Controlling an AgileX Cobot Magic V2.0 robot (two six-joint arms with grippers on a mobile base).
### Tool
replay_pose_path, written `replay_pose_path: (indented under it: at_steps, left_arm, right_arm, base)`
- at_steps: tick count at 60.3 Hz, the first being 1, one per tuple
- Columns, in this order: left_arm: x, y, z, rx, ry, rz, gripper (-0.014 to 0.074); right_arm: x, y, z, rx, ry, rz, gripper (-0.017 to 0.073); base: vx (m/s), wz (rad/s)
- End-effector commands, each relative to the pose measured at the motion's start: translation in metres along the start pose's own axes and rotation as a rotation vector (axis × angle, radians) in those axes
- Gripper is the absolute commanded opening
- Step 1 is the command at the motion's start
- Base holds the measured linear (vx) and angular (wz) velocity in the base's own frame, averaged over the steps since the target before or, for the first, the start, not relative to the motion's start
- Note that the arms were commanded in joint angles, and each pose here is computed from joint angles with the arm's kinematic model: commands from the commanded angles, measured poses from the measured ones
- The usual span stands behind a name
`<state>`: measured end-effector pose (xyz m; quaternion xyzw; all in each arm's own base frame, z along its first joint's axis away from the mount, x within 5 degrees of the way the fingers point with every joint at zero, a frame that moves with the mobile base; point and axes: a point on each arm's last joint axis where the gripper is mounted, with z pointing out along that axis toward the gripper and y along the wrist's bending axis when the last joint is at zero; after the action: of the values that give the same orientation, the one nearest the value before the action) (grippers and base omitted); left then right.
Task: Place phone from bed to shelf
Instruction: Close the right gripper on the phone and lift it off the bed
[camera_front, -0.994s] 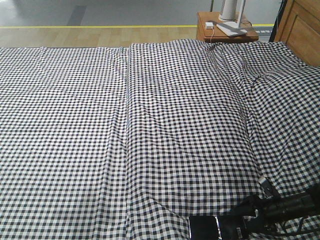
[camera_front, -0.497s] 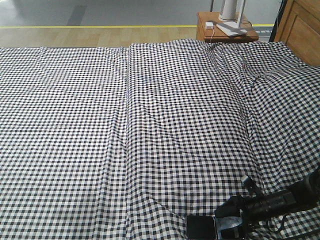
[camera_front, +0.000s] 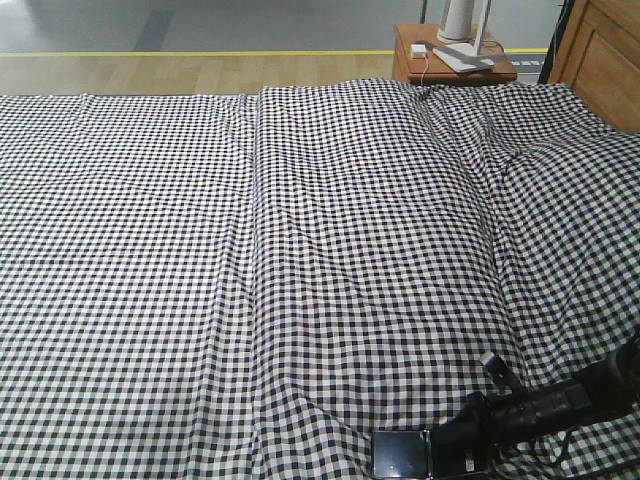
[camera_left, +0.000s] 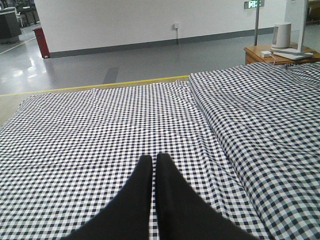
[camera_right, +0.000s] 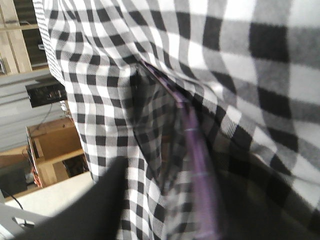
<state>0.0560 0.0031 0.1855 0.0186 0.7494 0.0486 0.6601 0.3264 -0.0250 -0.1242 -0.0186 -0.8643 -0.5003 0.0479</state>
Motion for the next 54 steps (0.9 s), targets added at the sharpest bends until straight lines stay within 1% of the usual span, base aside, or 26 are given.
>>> replay_pose_path:
  at_steps: [1,5,15,18,21,26,29,33,42,54]
  left_arm:
    - [-0.015,0.001,-0.003,-0.005,-0.108,-0.009,0.0001]
    - [-0.015,0.001,-0.003,-0.005,-0.108,-0.009,0.0001]
    - [-0.015,0.001,-0.003,-0.005,-0.108,-0.009,0.0001]
    - [-0.015,0.001,-0.003,-0.005,-0.108,-0.009,0.0001]
    - [-0.015,0.001,-0.003,-0.005,-0.108,-0.009,0.0001]
    - [-0.015,0.001,-0.003,-0.005,-0.108,-0.009,0.0001]
    - [-0.015,0.001,-0.003,-0.005,-0.108,-0.009,0.0001]
    - [-0.015,0.001,-0.003,-0.005,-0.108,-0.009,0.0001]
    - [-0.015,0.001,-0.003,-0.005,-0.108,-0.009,0.0001]
    - [-0.015,0.001,-0.003,-0.005,-0.108,-0.009,0.0001]
  right_arm:
    - [-0.008,0.022,-0.012,-0.076,0.010,-0.069,0.0088]
    - [-0.008,0.022,-0.012,-0.076,0.010,-0.070,-0.0016]
    - [-0.010,0.026,-0.015,-0.081,0.005,-0.077,-0.0009]
    - [-0.011,0.030,-0.017,-0.096,0.007,-0.087,-0.0010]
    - [-0.012,0.037,-0.020,-0.128,0.009,-0.111,-0.0008]
    - [-0.015,0.046,-0.027,-0.117,0.008,-0.116,-0.0008]
    - [-0.016,0.052,-0.032,-0.108,0.007,-0.108,-0.0008]
    - [-0.018,0.063,-0.040,-0.100,-0.002,-0.117,-0.0008]
    - [-0.014,0.094,-0.057,-0.083,-0.025,-0.171,-0.0004]
    - [-0.006,0.136,-0.079,-0.061,-0.064,-0.225,-0.0001]
  base:
    - [0.00,0.00]
    - [0.00,0.00]
    - [0.00,0.00]
    - [0.00,0.00]
    - [0.00,0.00]
    - [0.00,0.00]
    - [0.00,0.00]
    - [0.00,0.00]
    - [0.00,0.00]
    - [0.00,0.00]
